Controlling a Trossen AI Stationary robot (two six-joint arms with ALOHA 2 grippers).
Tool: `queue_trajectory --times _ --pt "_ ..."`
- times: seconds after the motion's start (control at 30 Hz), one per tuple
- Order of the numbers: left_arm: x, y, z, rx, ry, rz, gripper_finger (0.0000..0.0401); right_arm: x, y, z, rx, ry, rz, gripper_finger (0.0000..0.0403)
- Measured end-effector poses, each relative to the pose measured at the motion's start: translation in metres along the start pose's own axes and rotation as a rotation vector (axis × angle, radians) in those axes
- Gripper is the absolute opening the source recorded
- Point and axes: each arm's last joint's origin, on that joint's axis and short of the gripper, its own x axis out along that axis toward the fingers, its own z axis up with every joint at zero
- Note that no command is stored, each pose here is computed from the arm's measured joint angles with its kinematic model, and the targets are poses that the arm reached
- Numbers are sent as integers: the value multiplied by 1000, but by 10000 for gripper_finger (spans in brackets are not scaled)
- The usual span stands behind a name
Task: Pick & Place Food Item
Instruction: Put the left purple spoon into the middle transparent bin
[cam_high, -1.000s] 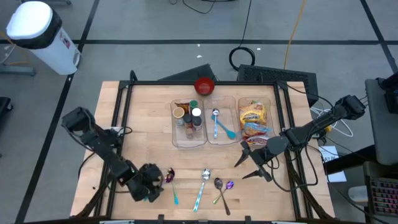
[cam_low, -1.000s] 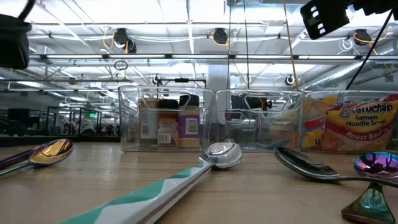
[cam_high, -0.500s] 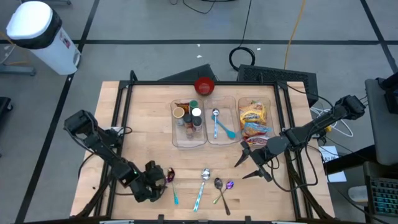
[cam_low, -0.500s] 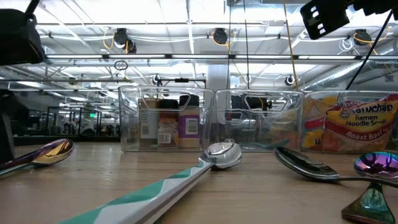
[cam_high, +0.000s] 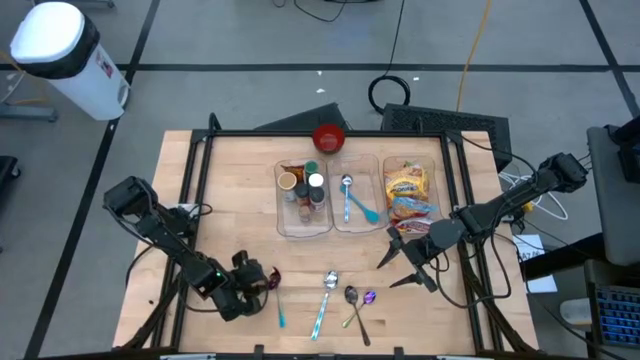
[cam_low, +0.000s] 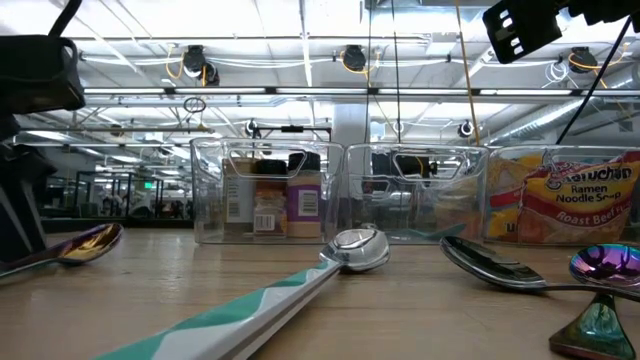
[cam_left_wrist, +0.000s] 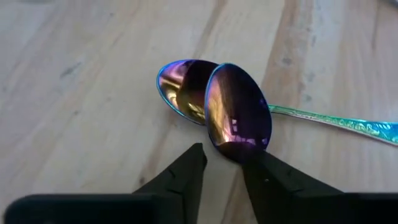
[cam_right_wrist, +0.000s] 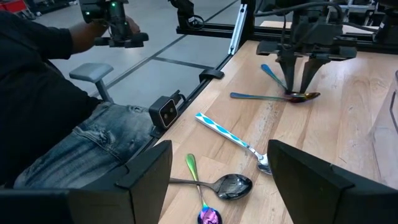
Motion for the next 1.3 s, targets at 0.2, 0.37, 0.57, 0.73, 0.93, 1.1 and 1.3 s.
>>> queue_trajectory --times 0.2,0.37,0.57,0.73,0.93,1.1,1.3 --pt "0 3 0 5 -25 36 70 0 0 0 0 0 0 255" --pt "2 7 0 1 -87 90 14 0 0 0 0 0 0 255" --pt "3 11 0 -27 -125 127 5 0 0 0 0 0 0 255" --pt "4 12 2 -59 -138 136 4 0 0 0 0 0 0 255" --pt "5 13 5 -45 -143 142 13 0 0 0 0 0 0 254" --pt "6 13 9 -64 -150 145 41 0 0 0 0 0 0 254" --pt "1 5 23 29 -173 140 111 0 0 0 0 0 0 254"
